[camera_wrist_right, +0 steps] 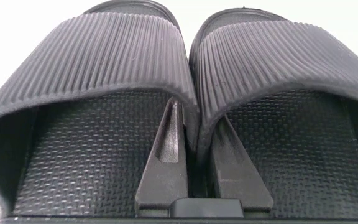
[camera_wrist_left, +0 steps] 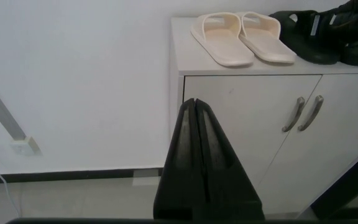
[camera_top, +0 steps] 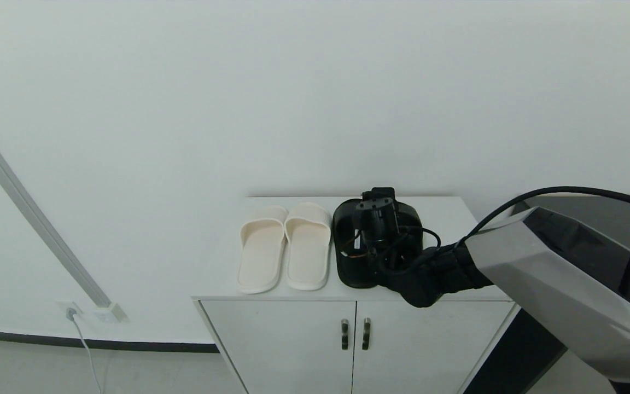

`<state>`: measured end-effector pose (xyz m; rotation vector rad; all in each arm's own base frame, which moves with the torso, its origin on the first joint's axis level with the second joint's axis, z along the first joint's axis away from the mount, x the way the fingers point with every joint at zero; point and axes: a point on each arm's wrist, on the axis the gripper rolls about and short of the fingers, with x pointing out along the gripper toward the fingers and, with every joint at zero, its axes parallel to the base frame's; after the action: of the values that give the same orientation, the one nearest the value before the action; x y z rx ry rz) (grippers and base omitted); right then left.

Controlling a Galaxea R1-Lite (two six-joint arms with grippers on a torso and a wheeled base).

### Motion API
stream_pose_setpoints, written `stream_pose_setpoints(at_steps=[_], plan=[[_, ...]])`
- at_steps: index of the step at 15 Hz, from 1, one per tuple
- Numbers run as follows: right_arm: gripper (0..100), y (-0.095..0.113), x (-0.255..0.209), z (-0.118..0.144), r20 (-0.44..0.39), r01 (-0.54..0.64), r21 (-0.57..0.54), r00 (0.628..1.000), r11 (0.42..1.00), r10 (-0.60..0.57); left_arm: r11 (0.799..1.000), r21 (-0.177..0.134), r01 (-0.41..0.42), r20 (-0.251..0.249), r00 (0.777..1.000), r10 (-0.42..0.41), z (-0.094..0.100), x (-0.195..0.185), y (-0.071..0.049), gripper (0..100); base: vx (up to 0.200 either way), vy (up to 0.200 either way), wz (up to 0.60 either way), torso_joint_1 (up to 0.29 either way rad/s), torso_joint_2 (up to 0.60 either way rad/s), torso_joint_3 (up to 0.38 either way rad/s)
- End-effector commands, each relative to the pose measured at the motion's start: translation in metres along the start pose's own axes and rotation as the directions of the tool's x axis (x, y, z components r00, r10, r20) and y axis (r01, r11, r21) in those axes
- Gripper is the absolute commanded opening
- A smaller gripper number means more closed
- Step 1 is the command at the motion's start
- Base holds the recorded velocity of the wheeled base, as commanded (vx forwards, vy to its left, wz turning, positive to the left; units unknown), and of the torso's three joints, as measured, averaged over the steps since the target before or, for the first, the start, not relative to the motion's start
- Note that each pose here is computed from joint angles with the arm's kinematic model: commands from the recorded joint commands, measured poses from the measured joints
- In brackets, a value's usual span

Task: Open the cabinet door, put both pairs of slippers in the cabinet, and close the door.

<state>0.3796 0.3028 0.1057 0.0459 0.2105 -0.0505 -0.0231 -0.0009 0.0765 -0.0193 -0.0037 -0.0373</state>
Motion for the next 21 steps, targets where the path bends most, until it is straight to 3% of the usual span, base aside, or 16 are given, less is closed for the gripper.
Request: stream_pose_setpoints(at_steps=[1, 3, 4, 6, 9, 12, 14, 18, 21], plan=[[0, -0.003, -0.004, 0.01, 0.017, 0.007, 0.014, 1.0, 1.0, -0.007, 1.0, -0.001, 0.0, 0.001, 1.0, 0.0, 0.0, 0.0, 0.0, 0, 0.0, 0.0, 0.0, 0.0, 0.0, 0.0], [0, -0.005, -0.012, 0.02, 0.025, 0.002, 0.019, 1.0, 1.0, -0.002, 1.0, -0.001, 0.0, -0.001, 1.0, 0.0, 0.0, 0.0, 0.0, 0, 0.0, 0.0, 0.0, 0.0, 0.0, 0.0], [0, -0.018, -0.036, 0.042, 0.037, -0.017, 0.014, 0.999, 1.0, 0.017, 1.0, -0.001, -0.002, 0.001, 1.0, 0.002, 0.0, 0.0, 0.0, 0, 0.0, 0.0, 0.0, 0.0, 0.0, 0.0], [0, -0.037, -0.068, 0.059, 0.034, -0.072, -0.022, 0.997, 0.997, 0.072, 1.0, -0.002, -0.002, 0.001, 1.0, 0.002, 0.0, 0.0, 0.0, 0, 0.0, 0.0, 0.0, 0.0, 0.0, 0.0], [0, -0.08, -0.133, 0.072, -0.012, -0.283, -0.074, 0.959, 0.956, 0.283, 1.0, -0.002, -0.002, 0.002, 1.0, 0.002, 0.0, 0.0, 0.0, 0, 0.0, 0.0, 0.0, 0.0, 0.0, 0.0], [0, -0.125, -0.184, 0.067, -0.073, -0.476, -0.111, 0.879, 0.872, 0.471, 1.0, -0.001, 0.0, 0.001, 1.0, 0.0, 0.0, 0.0, 0.0, 0, 0.0, 0.0, 0.0, 0.0, 0.0, 0.0], [0, -0.151, -0.215, 0.059, -0.1, -0.591, -0.135, 0.807, 0.795, 0.583, 1.0, 0.001, 0.0, 0.002, 1.0, 0.0, 0.0, 0.0, 0.0, 0, 0.0, 0.0, 0.0, 0.0, 0.0, 0.0], [0, -0.18, -0.262, 0.045, -0.218, -0.755, -0.125, 0.654, 0.644, 0.724, 1.0, -0.001, 0.0, 0.001, 1.0, 0.0, 0.0, 0.0, 0.0, 0, 0.0, 0.0, 0.0, 0.0, 0.0, 0.0], [0, -0.177, -0.264, 0.042, -0.241, -0.772, -0.123, 0.632, 0.623, 0.736, 1.0, -0.002, 0.0, 0.002, 1.0, 0.0, 0.0, 0.0, 0.0, 0, 0.0, 0.0, 0.0, 0.0, 0.0, 0.0]])
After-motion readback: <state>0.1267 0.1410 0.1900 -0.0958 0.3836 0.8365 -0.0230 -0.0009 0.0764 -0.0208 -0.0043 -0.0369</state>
